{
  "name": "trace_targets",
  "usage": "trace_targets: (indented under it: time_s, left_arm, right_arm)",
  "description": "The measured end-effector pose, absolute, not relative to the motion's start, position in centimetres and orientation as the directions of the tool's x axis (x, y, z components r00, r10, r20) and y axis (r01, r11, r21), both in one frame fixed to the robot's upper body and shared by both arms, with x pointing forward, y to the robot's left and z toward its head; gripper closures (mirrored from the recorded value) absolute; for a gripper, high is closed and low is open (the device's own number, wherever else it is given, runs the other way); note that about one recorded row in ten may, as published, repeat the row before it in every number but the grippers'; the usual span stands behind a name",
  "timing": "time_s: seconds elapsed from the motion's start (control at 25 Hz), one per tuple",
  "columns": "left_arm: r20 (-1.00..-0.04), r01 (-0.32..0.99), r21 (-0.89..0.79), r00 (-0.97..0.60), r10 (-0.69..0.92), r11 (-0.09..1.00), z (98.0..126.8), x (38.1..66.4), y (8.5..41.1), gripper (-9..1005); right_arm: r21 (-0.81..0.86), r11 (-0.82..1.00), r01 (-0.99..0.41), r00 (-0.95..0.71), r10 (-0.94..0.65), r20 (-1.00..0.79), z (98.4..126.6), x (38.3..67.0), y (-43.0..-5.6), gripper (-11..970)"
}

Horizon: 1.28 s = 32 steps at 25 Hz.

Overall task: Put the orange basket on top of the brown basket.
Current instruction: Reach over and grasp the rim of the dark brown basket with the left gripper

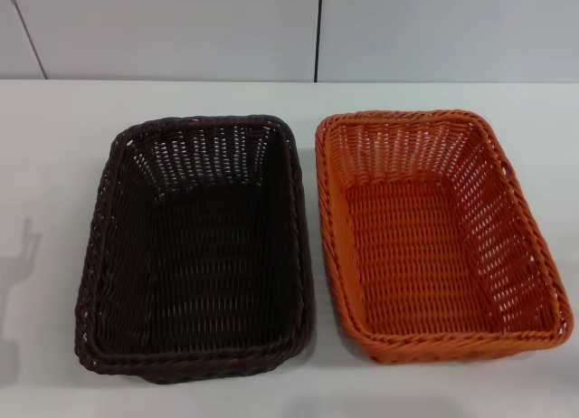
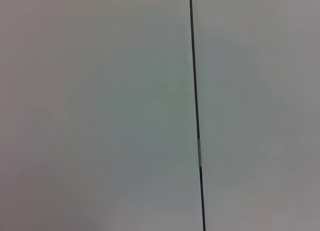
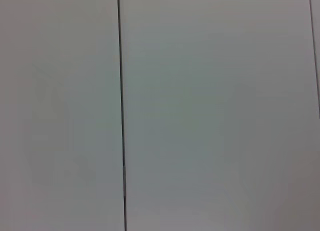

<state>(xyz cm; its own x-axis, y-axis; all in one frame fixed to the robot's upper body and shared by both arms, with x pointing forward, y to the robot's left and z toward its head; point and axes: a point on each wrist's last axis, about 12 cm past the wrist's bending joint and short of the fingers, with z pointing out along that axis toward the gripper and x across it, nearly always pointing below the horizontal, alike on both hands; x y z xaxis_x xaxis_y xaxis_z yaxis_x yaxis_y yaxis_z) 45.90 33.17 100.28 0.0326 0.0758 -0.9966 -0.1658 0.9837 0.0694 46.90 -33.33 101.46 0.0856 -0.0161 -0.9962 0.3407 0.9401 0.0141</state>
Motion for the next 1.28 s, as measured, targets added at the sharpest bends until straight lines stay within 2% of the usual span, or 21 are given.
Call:
trace_targets:
  time_s: [0.52, 0.64, 0.68, 0.8, 0.84, 0.88, 1.08, 1.2, 1.28]
  left_arm:
    - [-0.996, -0.159, 0.069, 0.039, 0.076, 0.985, 100.4, 46.1, 33.1, 219]
    - [-0.996, -0.114, 0.001, 0.085, 0.011, 0.993, 102.4, 48.4, 33.1, 225]
    - [-0.998, -0.060, -0.019, 0.062, -0.015, 0.998, 103.6, 49.9, 33.3, 227]
    - [-0.999, 0.036, -0.032, 0.013, -0.032, 0.999, 106.2, 52.1, 33.0, 232]
    - [-0.999, 0.036, -0.032, 0.013, -0.032, 0.999, 106.2, 52.1, 33.0, 234]
    - [-0.999, 0.089, -0.030, -0.047, -0.026, 0.996, 107.7, 53.1, 32.7, 236]
    - [-0.977, 0.155, -0.014, -0.212, 0.020, 0.988, 111.7, 54.1, 31.3, 287]
    - [-0.928, 0.183, 0.032, -0.359, 0.097, 0.983, 114.8, 54.0, 29.4, 324]
    - [-0.895, 0.201, 0.042, -0.428, 0.126, 0.979, 115.7, 53.8, 28.6, 307]
  right_arm:
    - [0.020, 0.947, 0.321, 0.087, -0.009, -0.996, 101.5, 47.2, -32.8, 189]
    - [0.021, 0.948, 0.318, 0.082, -0.005, -0.997, 101.5, 47.2, -32.8, 189]
    - [0.021, 0.948, 0.318, 0.082, -0.005, -0.997, 101.5, 47.2, -32.8, 189]
    - [0.022, 0.948, 0.317, 0.073, -0.001, -0.997, 101.4, 47.3, -32.7, 189]
    - [0.023, 0.948, 0.316, 0.071, 0.000, -0.997, 101.4, 47.3, -32.7, 189]
    - [0.023, 0.949, 0.315, 0.069, 0.001, -0.998, 101.3, 47.3, -32.7, 189]
    - [0.023, 0.949, 0.314, 0.063, 0.003, -0.998, 101.3, 47.4, -32.7, 188]
    - [0.024, 0.948, 0.316, 0.054, 0.007, -0.998, 101.2, 47.4, -32.8, 188]
    - [0.024, 0.948, 0.317, 0.047, 0.010, -0.999, 101.1, 47.4, -32.8, 189]
